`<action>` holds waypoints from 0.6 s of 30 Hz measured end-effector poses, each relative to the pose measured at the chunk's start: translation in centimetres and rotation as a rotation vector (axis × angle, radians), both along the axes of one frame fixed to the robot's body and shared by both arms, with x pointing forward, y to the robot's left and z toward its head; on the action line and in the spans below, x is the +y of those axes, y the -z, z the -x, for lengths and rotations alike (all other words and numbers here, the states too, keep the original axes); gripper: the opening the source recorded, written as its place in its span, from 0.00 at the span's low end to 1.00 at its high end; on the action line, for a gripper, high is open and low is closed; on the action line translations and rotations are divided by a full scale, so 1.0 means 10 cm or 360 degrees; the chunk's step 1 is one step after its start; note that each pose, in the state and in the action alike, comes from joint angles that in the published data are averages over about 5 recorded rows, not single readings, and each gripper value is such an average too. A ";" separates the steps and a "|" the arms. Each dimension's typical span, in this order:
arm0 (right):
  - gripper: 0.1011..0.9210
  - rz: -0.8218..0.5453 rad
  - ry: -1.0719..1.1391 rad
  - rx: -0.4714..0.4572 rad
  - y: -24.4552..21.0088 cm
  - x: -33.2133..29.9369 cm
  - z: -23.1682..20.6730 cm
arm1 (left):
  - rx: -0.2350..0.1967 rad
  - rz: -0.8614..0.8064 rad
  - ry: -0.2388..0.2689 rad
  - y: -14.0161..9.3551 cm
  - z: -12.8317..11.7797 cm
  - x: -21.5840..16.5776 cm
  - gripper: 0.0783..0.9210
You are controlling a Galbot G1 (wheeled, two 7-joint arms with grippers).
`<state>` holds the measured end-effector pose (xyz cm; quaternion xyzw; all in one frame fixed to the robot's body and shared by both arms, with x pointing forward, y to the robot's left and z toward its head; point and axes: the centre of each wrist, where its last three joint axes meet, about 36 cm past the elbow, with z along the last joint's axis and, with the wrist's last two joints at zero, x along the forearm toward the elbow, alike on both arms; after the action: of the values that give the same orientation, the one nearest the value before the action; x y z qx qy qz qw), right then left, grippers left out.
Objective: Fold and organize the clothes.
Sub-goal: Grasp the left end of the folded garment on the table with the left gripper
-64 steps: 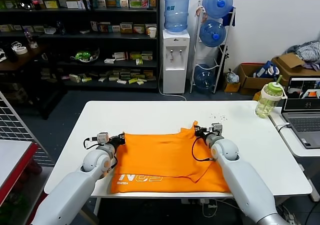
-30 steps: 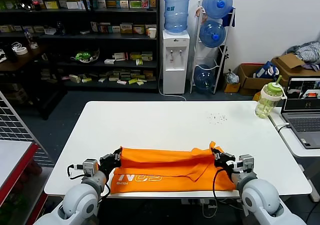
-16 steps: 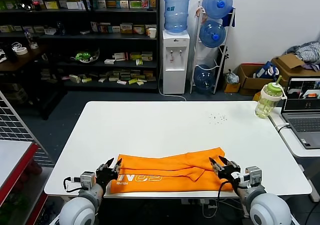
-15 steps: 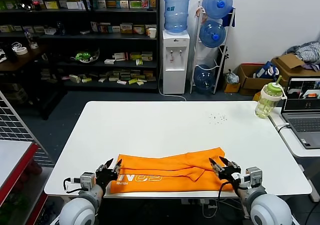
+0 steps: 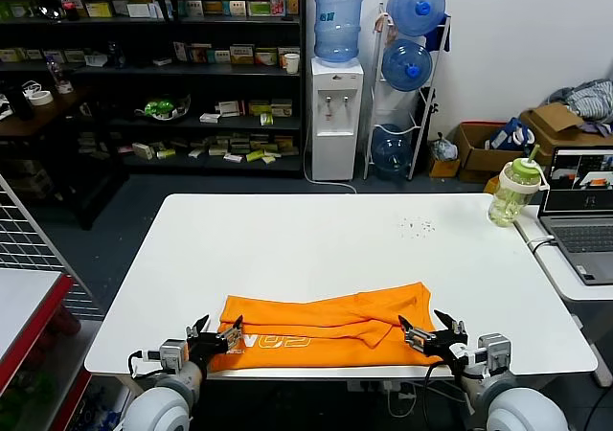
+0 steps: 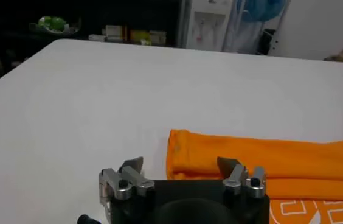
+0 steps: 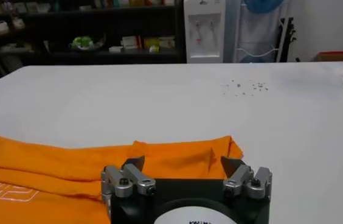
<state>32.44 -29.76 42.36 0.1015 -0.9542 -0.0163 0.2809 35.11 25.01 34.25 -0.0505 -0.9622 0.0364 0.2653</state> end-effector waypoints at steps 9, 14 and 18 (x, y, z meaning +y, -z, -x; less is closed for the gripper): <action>0.88 -0.0001 0.0001 0.0003 0.01 0.01 -0.01 | 0.0031 0.0023 -0.0010 0.06 0.05 -0.04 0.56; 0.88 -0.0002 0.0007 0.0001 0.02 0.01 -0.01 | 0.0039 0.0038 -0.0021 0.07 0.05 -0.05 0.38; 0.88 -0.0004 0.0013 -0.0003 0.02 0.01 -0.01 | 0.0042 0.0055 -0.0024 0.07 0.06 -0.09 0.24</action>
<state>32.52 -29.63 42.13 0.0980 -0.9549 -0.0184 0.2797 34.55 24.16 33.55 -0.0474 -0.9582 0.0555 0.2767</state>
